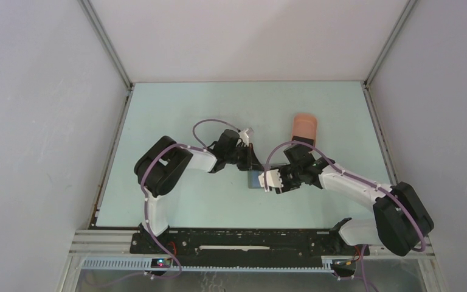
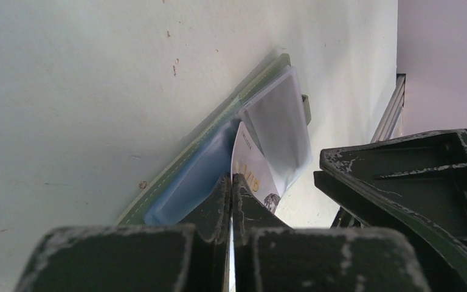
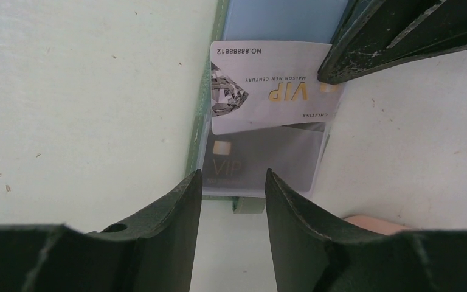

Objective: Put the credit cards into the card holder
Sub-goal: Insert the credit card into the card holder.

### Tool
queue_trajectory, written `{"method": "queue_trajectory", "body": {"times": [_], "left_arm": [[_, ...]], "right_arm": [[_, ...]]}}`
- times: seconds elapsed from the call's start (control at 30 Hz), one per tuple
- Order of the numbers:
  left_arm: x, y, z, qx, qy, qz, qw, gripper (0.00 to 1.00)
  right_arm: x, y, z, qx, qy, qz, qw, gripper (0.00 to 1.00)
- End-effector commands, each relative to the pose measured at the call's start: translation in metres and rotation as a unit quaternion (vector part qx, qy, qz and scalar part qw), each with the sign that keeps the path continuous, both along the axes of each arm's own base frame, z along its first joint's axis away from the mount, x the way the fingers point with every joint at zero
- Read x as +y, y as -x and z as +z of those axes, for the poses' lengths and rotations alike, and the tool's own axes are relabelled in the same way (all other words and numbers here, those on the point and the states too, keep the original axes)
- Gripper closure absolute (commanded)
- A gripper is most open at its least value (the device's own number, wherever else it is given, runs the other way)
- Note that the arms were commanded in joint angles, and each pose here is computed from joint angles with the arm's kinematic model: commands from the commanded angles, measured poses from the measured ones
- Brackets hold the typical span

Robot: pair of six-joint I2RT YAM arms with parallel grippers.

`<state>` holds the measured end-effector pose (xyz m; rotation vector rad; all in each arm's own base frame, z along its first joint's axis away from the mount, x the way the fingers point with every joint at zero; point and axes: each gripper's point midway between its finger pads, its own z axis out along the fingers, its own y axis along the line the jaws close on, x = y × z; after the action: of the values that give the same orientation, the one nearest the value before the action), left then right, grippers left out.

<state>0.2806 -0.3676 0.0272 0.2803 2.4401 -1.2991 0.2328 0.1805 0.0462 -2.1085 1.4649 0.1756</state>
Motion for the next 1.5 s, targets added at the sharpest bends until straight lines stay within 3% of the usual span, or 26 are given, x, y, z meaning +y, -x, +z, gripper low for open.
{"method": "queue_trajectory", "body": {"times": [0.0, 0.8, 1.47], "left_arm": [[0.003, 0.000, -0.012, 0.022, -0.022, -0.004, 1.000, 0.99], [-0.002, 0.001, -0.025, 0.058, -0.035, -0.021, 0.997, 1.00], [0.001, 0.001, -0.024, 0.057, -0.036, -0.022, 0.997, 0.98]], "right_arm": [[0.005, -0.012, 0.003, -0.014, 0.001, -0.009, 1.000, 0.49], [0.003, -0.009, -0.012, -0.004, 0.029, -0.001, 1.000, 0.52], [0.009, -0.009, -0.002, -0.014, 0.013, 0.003, 1.000, 0.53]]}}
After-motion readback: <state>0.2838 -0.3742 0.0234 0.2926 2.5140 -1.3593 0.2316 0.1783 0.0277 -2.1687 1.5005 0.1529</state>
